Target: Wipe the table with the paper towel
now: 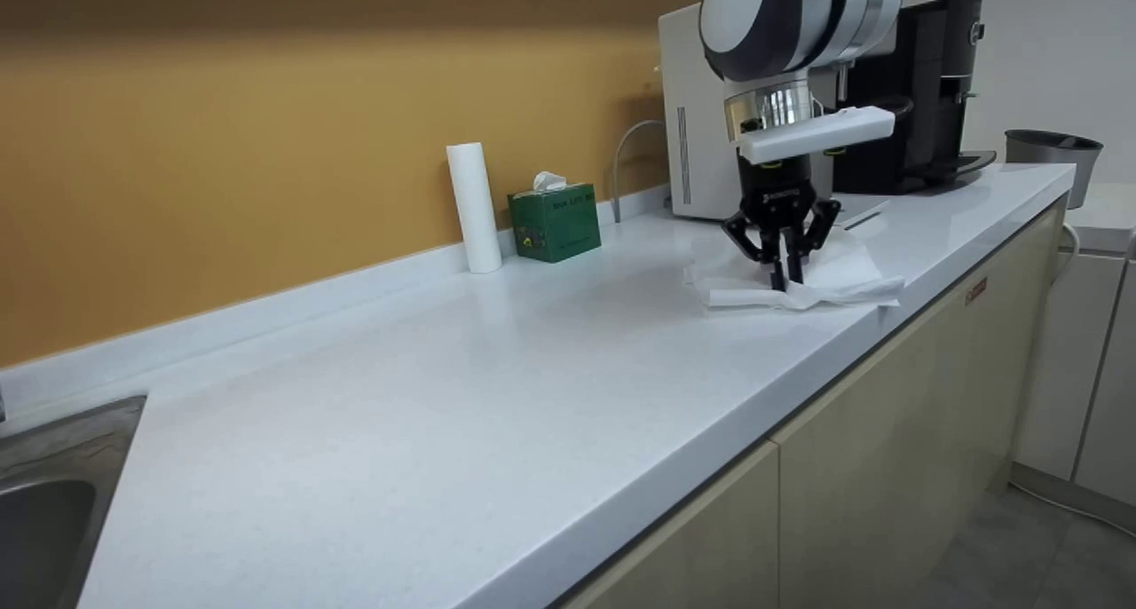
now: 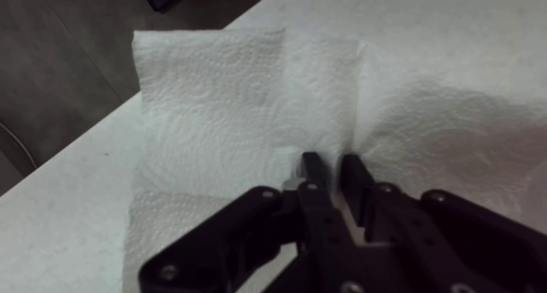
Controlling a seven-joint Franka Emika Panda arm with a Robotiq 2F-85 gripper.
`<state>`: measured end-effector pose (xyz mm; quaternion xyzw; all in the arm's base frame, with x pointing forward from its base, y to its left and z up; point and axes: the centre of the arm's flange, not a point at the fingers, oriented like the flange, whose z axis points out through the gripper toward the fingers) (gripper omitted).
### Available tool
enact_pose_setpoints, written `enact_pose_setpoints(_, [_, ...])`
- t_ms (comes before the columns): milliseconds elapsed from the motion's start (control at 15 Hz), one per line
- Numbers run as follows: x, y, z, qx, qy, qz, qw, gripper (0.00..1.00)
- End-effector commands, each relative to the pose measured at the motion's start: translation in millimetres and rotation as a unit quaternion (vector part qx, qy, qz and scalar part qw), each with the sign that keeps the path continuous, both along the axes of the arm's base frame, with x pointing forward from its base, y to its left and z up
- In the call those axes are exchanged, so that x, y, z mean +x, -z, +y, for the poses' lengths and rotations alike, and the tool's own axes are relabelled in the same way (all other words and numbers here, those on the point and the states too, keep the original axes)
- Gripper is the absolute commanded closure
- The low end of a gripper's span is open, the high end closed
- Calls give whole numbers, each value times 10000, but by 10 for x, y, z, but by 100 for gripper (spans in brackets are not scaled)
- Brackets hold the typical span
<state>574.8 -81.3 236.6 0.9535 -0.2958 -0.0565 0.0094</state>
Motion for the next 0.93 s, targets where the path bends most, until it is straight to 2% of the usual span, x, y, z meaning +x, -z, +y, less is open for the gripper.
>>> enact_pose_setpoints(0, [46, -195, 124, -210, 827, -132, 9963, 49])
enact_pose_setpoints(200, [27, -399, 237, -370, 1144, -259, 9924, 27])
enact_pose_setpoints(467, [2, -821, 444, -677, 1238, -534, 9886, 2])
enact_pose_setpoints(733, [-96, -1203, 704, -831, 983, -618, 9898, 0])
enact_pose_setpoints(867, [-179, -1326, 820, -774, 796, -619, 9919, 0])
